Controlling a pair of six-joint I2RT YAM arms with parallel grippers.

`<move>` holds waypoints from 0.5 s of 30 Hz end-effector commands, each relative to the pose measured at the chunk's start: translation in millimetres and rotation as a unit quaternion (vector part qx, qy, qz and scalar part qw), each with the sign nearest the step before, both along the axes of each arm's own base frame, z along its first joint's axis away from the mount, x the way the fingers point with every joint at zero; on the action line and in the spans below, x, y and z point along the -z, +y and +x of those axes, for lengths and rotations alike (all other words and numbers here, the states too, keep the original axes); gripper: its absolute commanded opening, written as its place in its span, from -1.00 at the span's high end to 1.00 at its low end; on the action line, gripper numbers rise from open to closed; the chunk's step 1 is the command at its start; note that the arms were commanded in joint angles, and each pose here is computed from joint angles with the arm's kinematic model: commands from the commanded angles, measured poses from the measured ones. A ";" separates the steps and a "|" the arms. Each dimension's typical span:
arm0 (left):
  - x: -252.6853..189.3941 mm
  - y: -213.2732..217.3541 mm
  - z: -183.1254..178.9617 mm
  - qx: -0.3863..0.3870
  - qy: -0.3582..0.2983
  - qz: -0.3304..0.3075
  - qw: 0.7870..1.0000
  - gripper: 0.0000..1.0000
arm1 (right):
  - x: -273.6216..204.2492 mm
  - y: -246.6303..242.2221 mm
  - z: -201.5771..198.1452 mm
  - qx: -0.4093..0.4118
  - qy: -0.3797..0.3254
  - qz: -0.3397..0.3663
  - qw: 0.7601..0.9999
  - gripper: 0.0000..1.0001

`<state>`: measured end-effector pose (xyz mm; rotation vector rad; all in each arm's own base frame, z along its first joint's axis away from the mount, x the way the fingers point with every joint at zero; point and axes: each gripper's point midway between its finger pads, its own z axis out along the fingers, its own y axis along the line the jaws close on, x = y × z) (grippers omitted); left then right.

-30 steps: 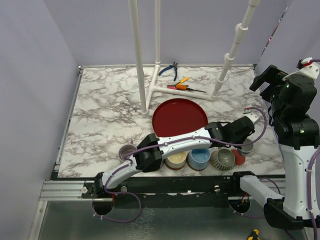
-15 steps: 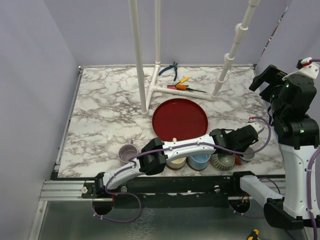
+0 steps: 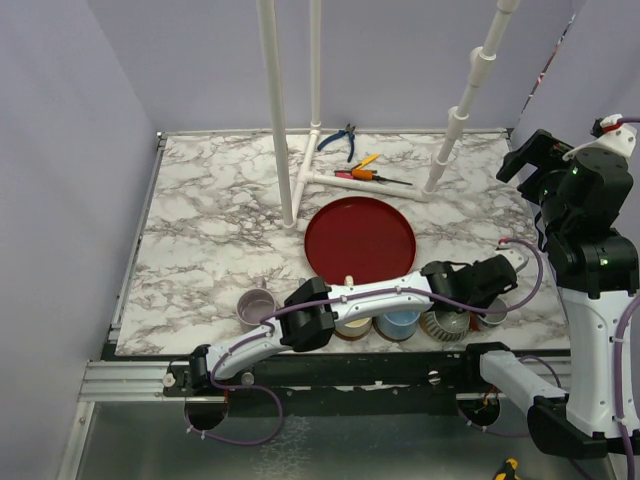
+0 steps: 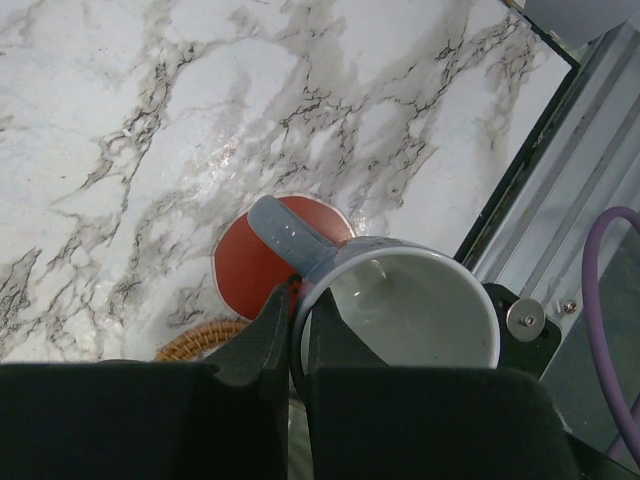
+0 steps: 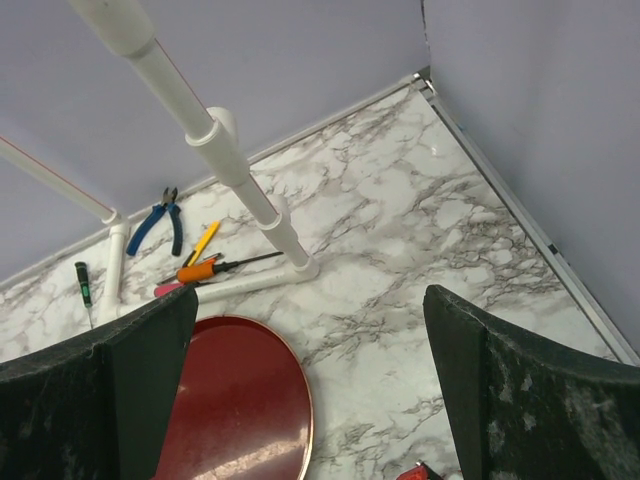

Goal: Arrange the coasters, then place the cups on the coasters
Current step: Place the cup on the coaster.

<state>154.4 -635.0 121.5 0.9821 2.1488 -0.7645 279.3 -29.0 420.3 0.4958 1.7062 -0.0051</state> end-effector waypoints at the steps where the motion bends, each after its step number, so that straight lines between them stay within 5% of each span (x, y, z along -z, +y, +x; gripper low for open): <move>1: -6.7 -6.5 1.8 -0.002 -0.015 -0.010 1.000 1.00 | -2.5 5.2 -1.3 -0.013 0.001 0.010 1.000 -1.00; 15: 5.3 -8.2 2.3 -0.003 -0.014 -0.002 1.000 1.00 | -1.8 10.5 4.3 -0.026 0.004 0.015 1.000 -1.00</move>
